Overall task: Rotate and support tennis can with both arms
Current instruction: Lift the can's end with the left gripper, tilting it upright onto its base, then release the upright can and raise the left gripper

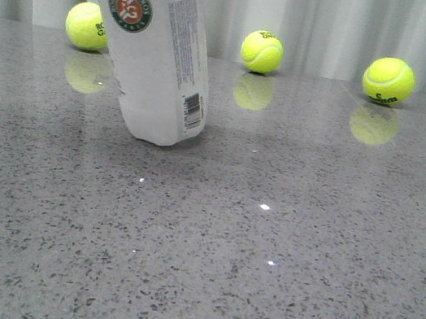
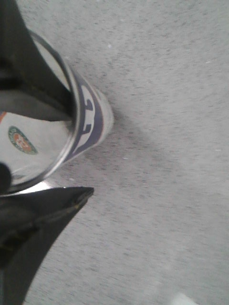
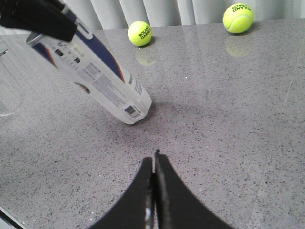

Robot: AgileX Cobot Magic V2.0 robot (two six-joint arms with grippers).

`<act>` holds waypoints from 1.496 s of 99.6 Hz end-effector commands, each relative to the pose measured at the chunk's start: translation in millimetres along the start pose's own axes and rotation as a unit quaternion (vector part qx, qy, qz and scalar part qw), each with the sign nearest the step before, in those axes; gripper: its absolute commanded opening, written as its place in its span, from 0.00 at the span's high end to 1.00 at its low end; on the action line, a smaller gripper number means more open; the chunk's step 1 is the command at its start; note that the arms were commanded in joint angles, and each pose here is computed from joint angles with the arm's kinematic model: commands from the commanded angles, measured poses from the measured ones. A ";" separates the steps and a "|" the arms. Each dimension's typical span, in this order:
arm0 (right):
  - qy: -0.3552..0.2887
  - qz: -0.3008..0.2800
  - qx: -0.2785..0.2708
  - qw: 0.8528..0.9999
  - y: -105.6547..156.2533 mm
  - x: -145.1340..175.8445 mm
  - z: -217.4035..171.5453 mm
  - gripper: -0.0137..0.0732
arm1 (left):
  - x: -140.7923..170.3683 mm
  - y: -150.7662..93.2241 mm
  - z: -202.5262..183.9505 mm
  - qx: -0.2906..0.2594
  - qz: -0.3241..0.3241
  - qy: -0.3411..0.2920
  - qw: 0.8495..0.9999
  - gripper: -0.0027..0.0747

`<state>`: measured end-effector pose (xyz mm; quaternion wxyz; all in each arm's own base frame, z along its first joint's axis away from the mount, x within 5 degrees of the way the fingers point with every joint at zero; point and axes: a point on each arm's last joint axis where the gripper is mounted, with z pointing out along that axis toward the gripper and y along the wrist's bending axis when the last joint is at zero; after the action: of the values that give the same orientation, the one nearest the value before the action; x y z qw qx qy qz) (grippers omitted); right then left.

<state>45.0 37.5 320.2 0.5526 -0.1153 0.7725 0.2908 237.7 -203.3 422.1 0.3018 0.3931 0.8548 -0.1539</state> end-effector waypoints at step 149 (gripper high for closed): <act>-0.048 0.002 -0.007 0.999 3.3 -13.9 -2.6 0.91 | 70.5 -5.4 -70.6 -0.077 -0.039 -0.381 0.921 0.99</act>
<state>45.0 37.6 320.2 0.5523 -0.1150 0.7725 0.2915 184.7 -143.5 419.0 0.5666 0.2788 0.7428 -0.2225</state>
